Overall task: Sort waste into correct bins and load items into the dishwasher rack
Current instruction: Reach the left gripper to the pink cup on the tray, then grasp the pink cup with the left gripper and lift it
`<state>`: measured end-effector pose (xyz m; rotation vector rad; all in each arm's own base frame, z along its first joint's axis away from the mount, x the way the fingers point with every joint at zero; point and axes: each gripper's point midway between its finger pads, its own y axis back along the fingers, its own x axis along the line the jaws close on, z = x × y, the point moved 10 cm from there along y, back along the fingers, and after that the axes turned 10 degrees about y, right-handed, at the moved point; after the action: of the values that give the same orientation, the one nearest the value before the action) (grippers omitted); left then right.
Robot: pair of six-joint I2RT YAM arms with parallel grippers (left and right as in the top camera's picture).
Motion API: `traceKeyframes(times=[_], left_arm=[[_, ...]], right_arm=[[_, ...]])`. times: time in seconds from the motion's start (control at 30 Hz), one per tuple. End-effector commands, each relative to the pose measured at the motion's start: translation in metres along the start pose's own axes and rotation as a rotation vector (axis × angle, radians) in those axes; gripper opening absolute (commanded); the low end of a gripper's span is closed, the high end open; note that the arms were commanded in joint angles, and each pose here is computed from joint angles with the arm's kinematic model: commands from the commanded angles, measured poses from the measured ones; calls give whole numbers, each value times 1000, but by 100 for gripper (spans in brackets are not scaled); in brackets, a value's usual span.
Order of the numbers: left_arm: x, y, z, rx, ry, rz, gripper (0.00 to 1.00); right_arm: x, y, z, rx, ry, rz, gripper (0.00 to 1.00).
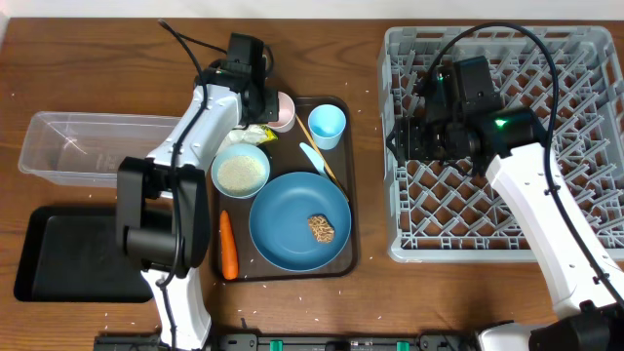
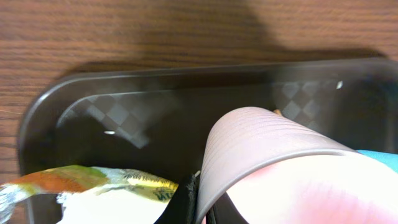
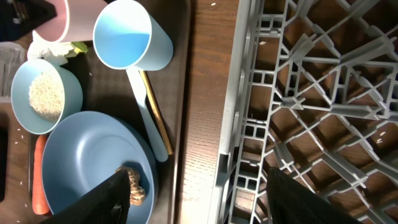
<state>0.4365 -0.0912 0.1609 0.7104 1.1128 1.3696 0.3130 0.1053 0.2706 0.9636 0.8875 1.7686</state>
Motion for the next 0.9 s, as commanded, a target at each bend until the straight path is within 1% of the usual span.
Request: traceKeyframes(times=[0.0,0.1,0.2,0.27,0.37,0.53,0.57,0.6,0.67,0.7,0.8,0.87], left_arm=[[-5,35,13,-83,-10,-20,6],[-4,49,10,-78,-6,-19,6],[-5,77,7,-94,-7,-35,6],[-9,103,5,-106,-6,-106,6],[-12,141,-1,-104,-9,-262,6],[-3,184,-9,-75,13,-474,6],[-1,189,-10,-61,18,-521,6],[1,193,-10,-42,24,-579,6],[4,198,-11,-2,34,-683,6],[4,201,-12,22,38,-744,6],[4,211,-13,77,33,-920,6],[2,216,-14,103,22,-1009,6]], right_arm=[[3,3,4,-14,-5,-2,67],[3,3,4,-15,-4,-2,66],[2,3,5,-22,-3,-6,66],[2,3,7,-38,0,-8,67],[3,3,13,-75,12,-4,68],[3,5,20,-127,32,21,70],[5,6,22,-136,69,59,70],[10,7,23,-150,142,137,70],[23,13,24,-187,306,331,70],[29,17,24,-210,370,423,68],[44,32,24,-286,482,627,67],[50,41,25,-336,529,709,67]])
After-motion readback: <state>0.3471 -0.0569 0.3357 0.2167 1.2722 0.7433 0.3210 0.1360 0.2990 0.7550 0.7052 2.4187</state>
